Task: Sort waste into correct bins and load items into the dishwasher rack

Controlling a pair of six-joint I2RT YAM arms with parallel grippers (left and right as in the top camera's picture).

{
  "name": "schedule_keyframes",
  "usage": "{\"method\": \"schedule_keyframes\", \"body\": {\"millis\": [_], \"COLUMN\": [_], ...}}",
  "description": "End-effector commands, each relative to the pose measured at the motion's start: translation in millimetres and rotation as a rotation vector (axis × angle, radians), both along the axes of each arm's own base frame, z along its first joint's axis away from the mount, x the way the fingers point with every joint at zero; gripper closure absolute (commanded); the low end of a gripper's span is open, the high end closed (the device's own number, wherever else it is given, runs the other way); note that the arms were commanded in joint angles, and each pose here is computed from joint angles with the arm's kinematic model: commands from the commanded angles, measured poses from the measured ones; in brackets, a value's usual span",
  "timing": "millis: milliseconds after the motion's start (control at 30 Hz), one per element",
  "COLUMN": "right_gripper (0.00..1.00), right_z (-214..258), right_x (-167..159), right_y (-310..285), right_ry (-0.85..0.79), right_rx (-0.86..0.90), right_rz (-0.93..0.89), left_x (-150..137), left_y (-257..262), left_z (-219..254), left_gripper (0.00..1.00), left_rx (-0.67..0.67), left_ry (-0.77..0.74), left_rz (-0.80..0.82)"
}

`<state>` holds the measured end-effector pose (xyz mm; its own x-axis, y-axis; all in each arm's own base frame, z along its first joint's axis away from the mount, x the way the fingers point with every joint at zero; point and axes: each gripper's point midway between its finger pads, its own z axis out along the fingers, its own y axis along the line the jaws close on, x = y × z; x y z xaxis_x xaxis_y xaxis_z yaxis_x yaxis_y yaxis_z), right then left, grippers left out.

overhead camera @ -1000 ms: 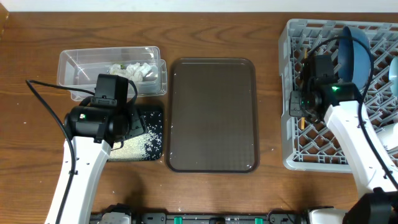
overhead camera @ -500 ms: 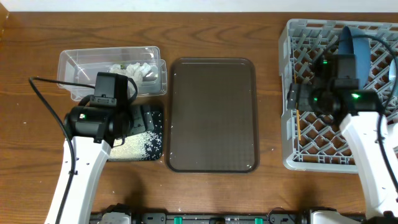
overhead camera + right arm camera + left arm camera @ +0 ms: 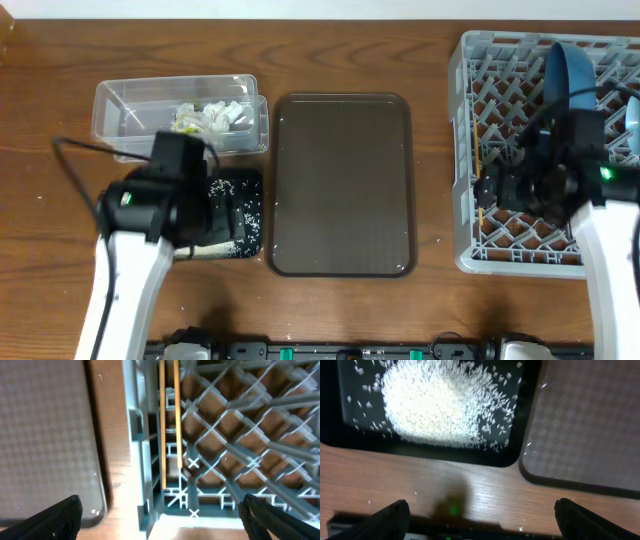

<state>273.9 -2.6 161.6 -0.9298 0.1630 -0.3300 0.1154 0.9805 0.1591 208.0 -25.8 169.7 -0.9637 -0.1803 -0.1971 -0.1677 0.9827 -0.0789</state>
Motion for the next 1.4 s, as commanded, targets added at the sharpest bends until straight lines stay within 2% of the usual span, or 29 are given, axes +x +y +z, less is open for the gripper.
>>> {"method": "schedule_keyframes", "body": {"millis": [0,200,367,467,567,800,1067,1233,1367], "right_gripper": [0.01,0.01,0.01,0.01,0.01,0.01,0.01,0.01,0.01], "right_z": [24,72,93,94,89,58,58,54,66], "right_x": [-14,-36,-75,-91,-102,-125,-125,-124,-107], "right_y": [1,3,7,9,10,13,13,17,27], "right_ry": [-0.162,-0.566,-0.685,-0.707,-0.692,-0.542,-0.54,-0.567,-0.755], "right_rx": [-0.013,-0.062,-0.075,-0.078,-0.076,-0.059,-0.058,-0.045,-0.036], "right_rz": [0.01,0.009,0.009,0.009,0.009,0.009,0.009,0.032,0.095], "left_x": [-14,-31,-64,-77,-84,-85,-85,-85,-85], "left_y": [2,4,7,8,9,9,9,9,9], "left_z": [23,78,113,121,126,126,126,126,126], "left_gripper": [0.05,0.04,0.04,0.04,0.04,0.04,0.04,0.04,0.04], "left_rx": [-0.009,-0.053,-0.073,-0.08,-0.083,-0.084,-0.084,-0.084,-0.083], "left_ry": [-0.214,-0.688,-0.922,-0.994,-1.035,-1.042,-1.042,-1.042,-1.042], "left_rz": [-0.042,-0.03,-0.028,-0.027,-0.027,-0.027,-0.027,-0.027,-0.027]}}
